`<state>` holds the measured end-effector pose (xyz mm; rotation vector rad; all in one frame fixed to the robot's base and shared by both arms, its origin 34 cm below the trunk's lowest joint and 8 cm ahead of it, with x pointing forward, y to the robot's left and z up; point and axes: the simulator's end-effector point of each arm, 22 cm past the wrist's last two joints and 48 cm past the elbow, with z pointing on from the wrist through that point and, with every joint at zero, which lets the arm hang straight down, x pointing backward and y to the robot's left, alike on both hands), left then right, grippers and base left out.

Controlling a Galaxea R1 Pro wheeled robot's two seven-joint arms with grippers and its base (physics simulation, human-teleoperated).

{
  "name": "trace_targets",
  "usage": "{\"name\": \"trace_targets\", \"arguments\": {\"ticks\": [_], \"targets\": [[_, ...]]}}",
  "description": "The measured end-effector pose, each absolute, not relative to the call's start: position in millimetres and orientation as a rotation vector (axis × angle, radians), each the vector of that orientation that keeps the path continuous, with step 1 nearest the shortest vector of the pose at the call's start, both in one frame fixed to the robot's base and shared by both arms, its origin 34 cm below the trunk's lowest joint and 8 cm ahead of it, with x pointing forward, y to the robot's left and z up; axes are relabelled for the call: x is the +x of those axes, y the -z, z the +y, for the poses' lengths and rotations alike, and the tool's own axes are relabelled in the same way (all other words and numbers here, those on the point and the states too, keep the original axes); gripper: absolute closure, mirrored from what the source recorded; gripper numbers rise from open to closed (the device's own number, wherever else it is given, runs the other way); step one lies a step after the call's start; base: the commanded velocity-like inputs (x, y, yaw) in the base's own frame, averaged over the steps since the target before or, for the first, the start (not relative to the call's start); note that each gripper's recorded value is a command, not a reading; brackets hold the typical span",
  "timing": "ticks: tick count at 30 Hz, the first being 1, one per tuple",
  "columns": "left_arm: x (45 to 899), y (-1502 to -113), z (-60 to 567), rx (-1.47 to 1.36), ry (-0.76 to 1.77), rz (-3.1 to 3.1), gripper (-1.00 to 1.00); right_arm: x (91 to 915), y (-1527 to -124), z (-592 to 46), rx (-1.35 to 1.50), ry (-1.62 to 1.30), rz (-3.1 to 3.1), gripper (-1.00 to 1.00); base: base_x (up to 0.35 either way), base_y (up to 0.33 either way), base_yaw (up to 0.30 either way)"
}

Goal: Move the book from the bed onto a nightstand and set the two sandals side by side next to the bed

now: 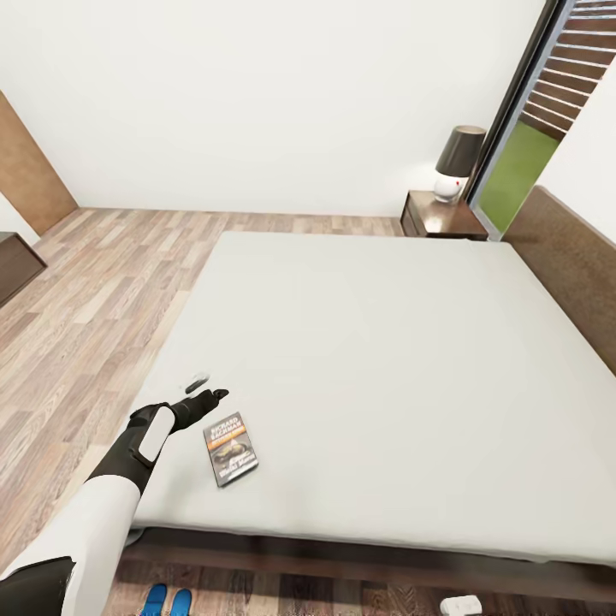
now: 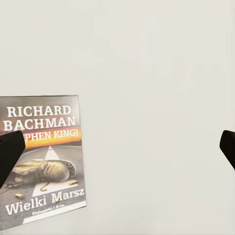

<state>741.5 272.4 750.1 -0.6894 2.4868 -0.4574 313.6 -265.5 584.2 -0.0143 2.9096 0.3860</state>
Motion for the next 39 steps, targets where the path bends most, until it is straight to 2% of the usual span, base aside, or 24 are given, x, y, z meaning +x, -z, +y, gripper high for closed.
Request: {"name": "trace_targets", "arguments": {"ticks": [16, 25, 39], "targets": [[734, -734, 258, -0.651, 0.466, 2.529, -1.0, 303, -579, -266, -0.01, -0.389, 2.934, -1.0, 0.0, 0.0, 0.0], [737, -746, 196, -0.46, 0.73, 2.5, -1.0, 297, -577, -266, -0.007, -0.391, 2.948, -1.0, 0.0, 0.0, 0.0], [732, -734, 196, -0.454, 0.734, 2.513, -1.0, 288, -573, -266, -0.003, -0.393, 2.968, -1.0, 0.0, 0.0, 0.0]]}}
